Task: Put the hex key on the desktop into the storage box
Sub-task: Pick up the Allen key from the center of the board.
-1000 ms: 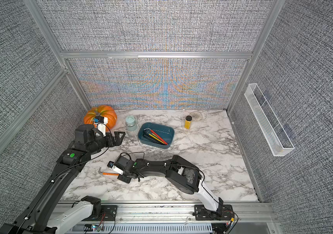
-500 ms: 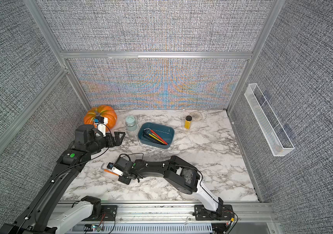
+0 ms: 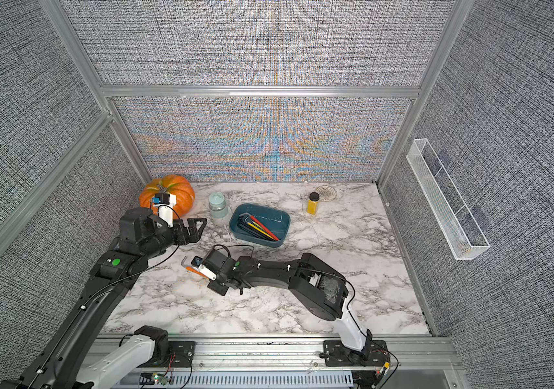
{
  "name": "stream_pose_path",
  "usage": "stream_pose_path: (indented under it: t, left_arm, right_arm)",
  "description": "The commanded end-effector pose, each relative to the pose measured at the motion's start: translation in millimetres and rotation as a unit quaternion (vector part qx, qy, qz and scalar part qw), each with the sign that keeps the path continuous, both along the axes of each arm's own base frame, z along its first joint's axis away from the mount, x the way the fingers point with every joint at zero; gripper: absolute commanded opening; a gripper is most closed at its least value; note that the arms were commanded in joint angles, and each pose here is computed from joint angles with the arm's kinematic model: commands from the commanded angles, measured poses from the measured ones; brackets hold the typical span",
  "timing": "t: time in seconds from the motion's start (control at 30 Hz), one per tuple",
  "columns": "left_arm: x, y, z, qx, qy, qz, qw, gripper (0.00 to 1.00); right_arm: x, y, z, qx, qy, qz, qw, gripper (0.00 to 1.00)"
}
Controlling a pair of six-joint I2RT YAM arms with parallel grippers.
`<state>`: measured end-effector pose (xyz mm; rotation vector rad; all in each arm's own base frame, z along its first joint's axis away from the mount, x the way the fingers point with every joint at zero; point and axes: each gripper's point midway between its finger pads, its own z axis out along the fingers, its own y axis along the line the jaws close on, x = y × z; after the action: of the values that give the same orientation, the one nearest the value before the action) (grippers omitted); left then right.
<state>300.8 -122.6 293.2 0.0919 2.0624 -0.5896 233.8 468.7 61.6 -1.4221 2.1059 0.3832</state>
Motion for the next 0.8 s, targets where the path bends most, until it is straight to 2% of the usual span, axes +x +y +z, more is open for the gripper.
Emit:
stream_pose_path:
  t: [0.0, 0.13, 0.5, 0.77]
  left_arm:
    - [1, 0, 23, -0.017, -0.041, 0.004, 0.999, 1.0]
    - [-1, 2, 30, -0.022, -0.057, 0.006, 0.998, 1.0]
    - [1, -1, 26, -0.02, -0.051, 0.002, 0.998, 1.0]
    - [5, -3, 17, -0.02, -0.04, 0.0, 0.999, 1.0]
  right_arm:
    - [19, -9, 21, 0.011, -0.036, -0.013, 0.999, 0.0]
    - [41, -30, 45, 0.02, -0.055, -0.033, 0.998, 0.0]
    - [121, -119, 86, 0.033, -0.08, -0.141, 0.986, 0.0]
    - [155, -162, 72, 0.009, -0.082, -0.172, 0.982, 0.0]
